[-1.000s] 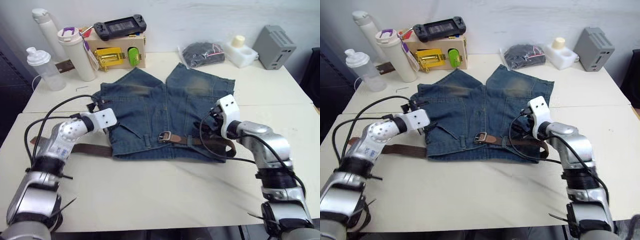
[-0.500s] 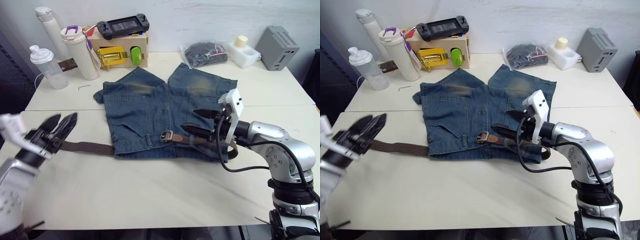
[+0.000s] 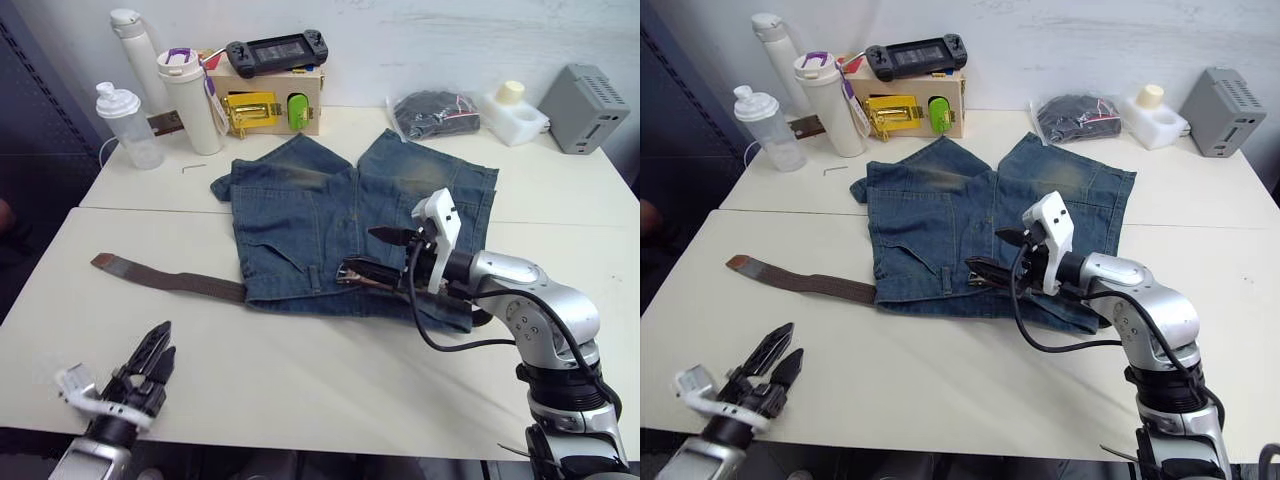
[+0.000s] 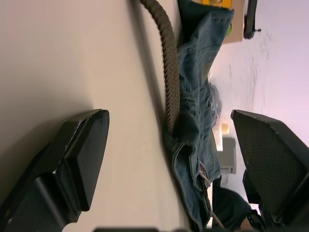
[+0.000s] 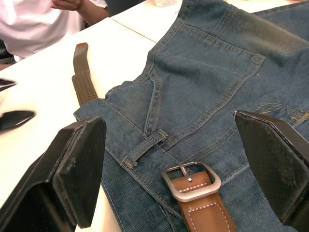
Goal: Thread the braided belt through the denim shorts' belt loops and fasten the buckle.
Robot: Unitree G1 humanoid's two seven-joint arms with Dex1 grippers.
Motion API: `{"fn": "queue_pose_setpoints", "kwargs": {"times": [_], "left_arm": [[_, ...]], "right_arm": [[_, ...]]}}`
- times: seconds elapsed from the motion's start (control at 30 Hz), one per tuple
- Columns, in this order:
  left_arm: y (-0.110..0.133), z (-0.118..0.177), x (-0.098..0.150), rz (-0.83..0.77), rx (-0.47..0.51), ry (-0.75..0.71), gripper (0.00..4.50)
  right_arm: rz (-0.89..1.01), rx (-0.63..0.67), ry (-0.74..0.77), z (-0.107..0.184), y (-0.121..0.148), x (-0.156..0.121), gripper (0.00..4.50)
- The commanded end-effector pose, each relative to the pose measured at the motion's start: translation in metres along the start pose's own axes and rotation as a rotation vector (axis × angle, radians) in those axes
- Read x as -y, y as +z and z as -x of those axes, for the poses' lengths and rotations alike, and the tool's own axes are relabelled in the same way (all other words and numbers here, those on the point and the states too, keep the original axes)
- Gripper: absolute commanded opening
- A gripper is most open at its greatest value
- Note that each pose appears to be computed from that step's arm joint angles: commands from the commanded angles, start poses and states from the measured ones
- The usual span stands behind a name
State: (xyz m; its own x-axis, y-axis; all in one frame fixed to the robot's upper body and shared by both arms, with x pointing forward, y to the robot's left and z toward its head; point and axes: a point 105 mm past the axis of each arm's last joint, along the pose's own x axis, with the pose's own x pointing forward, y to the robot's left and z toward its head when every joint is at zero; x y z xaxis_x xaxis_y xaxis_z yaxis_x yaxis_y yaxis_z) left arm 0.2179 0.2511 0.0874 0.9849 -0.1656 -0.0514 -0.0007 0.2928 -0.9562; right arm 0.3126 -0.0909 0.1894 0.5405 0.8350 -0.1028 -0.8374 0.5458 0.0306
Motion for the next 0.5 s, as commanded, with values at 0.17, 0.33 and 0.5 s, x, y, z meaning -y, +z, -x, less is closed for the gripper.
{"fn": "queue_pose_setpoints", "kwargs": {"times": [0.17,0.33,0.5], "left_arm": [[0.047,-0.033,-0.021,0.076,0.123,0.15,4.44],[0.052,-0.051,-0.017,0.081,0.11,0.151,4.44],[0.043,-0.061,-0.013,0.117,0.085,0.15,4.44]], "right_arm": [[0.039,0.053,-0.04,0.006,0.011,0.002,4.5],[0.043,0.079,-0.051,0.007,0.017,0.001,4.5],[0.05,0.101,-0.067,0.008,0.023,0.002,4.5]]}}
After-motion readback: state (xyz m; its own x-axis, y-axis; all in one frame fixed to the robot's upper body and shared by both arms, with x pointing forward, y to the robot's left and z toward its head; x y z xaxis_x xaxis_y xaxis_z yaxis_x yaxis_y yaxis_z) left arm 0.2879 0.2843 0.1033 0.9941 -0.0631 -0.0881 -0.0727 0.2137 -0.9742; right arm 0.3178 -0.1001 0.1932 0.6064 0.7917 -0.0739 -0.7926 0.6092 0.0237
